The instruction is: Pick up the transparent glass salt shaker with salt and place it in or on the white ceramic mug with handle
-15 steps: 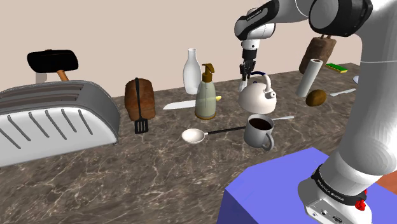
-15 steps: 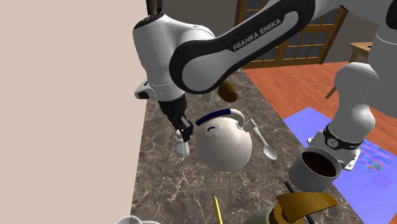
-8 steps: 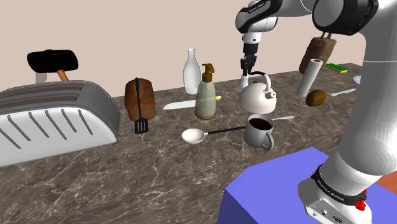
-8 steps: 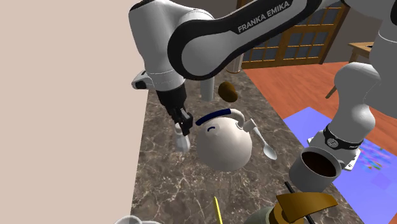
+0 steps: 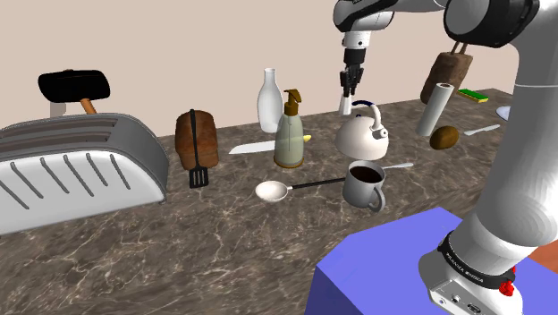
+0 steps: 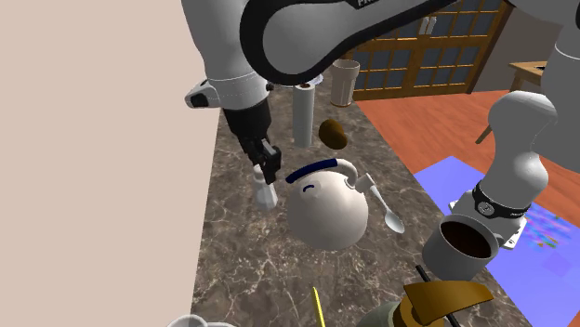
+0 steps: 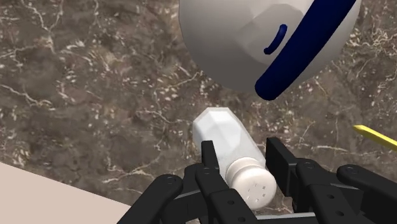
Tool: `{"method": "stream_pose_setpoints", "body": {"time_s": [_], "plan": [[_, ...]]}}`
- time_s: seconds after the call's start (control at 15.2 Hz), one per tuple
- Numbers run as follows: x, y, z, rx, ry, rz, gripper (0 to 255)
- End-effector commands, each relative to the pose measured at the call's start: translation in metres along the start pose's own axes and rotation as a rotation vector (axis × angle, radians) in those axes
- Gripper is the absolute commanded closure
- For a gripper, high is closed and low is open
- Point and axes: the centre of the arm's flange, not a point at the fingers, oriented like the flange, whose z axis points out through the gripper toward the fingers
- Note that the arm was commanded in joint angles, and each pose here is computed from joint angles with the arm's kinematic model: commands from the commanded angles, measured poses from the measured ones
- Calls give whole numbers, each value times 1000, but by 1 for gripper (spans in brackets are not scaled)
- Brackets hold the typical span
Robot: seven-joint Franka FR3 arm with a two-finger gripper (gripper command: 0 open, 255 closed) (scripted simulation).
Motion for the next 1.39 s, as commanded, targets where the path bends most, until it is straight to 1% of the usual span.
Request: {"method": "stream_pose_setpoints", "body": {"time_s": [0.0, 1.12, 1.32], "plan": [[-2, -1, -11, 0, 0, 0, 255], [-13, -8, -98, 0, 0, 0, 255], [-39, -37, -96, 0, 0, 0, 255]]}}
